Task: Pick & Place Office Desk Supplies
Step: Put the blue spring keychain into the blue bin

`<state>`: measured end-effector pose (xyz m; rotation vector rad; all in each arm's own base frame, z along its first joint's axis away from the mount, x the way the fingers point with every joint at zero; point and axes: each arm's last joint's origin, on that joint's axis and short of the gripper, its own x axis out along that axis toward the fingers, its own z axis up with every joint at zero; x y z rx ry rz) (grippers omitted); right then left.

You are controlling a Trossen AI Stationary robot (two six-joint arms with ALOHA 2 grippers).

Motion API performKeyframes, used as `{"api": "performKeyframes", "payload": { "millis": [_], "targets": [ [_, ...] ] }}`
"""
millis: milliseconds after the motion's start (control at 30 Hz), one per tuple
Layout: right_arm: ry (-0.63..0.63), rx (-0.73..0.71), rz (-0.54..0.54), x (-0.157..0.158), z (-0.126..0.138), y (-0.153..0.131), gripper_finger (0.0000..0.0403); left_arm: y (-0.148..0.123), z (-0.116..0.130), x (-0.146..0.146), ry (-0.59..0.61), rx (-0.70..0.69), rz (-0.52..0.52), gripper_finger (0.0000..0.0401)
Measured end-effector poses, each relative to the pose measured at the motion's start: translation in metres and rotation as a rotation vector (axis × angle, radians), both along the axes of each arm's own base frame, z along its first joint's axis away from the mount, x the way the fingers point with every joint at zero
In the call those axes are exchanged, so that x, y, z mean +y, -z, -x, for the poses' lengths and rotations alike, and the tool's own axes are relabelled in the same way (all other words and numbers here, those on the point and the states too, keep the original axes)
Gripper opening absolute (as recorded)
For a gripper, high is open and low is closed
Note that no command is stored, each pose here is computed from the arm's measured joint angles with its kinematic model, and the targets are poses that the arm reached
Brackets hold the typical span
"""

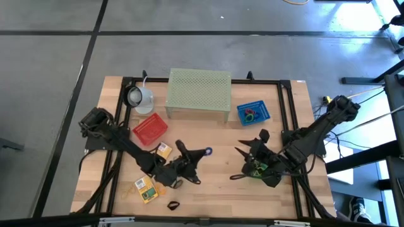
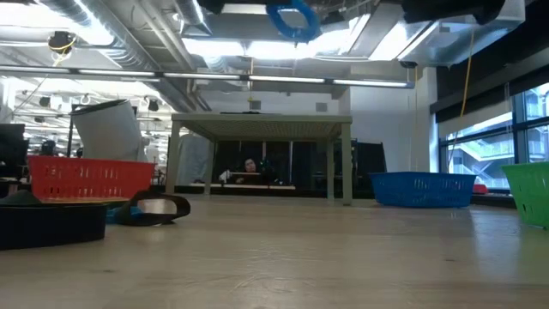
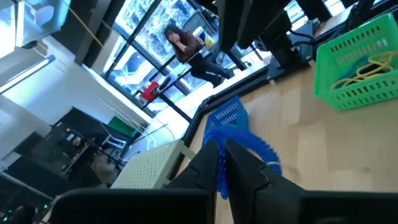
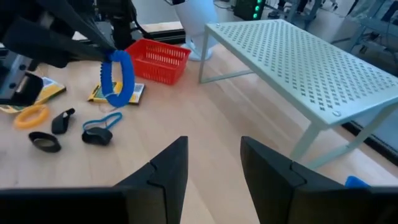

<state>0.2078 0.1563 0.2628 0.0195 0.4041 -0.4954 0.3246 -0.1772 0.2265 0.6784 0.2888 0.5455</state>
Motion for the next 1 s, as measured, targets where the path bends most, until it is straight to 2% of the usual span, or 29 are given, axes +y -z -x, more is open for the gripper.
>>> {"api": "performKeyframes", "payload": {
  "millis": [300,400,500,600,800,1000],
  "targets": [
    [-0.012,0.059,0.047,-0.004,-0.035,0.018,0.0148,-0.007,-0.011,0.011,0.093,-0.084,0.094,0.0012],
    [-0.111,0.106,0.008,-0.003,-0.050,0.024,0.0148,-0.005,-0.013,0.012,0.135,-0.081,0.131,0.0012],
    [-0.250,0.153,-0.020,-0.002,-0.061,0.029,0.0148,0.000,-0.013,0.013,0.154,-0.029,0.114,0.0012],
    [-0.320,0.162,-0.032,0.000,-0.065,0.029,0.0148,0.001,-0.012,0.012,0.155,-0.015,0.108,0.0013],
    [-0.339,0.116,-0.047,0.001,-0.068,0.025,0.0148,0.003,-0.011,0.010,0.164,0.002,0.104,0.0013],
    [-0.331,0.082,-0.062,0.000,-0.071,0.023,0.0148,0.003,-0.012,0.009,0.224,0.003,0.129,0.0013]
  ]
}}
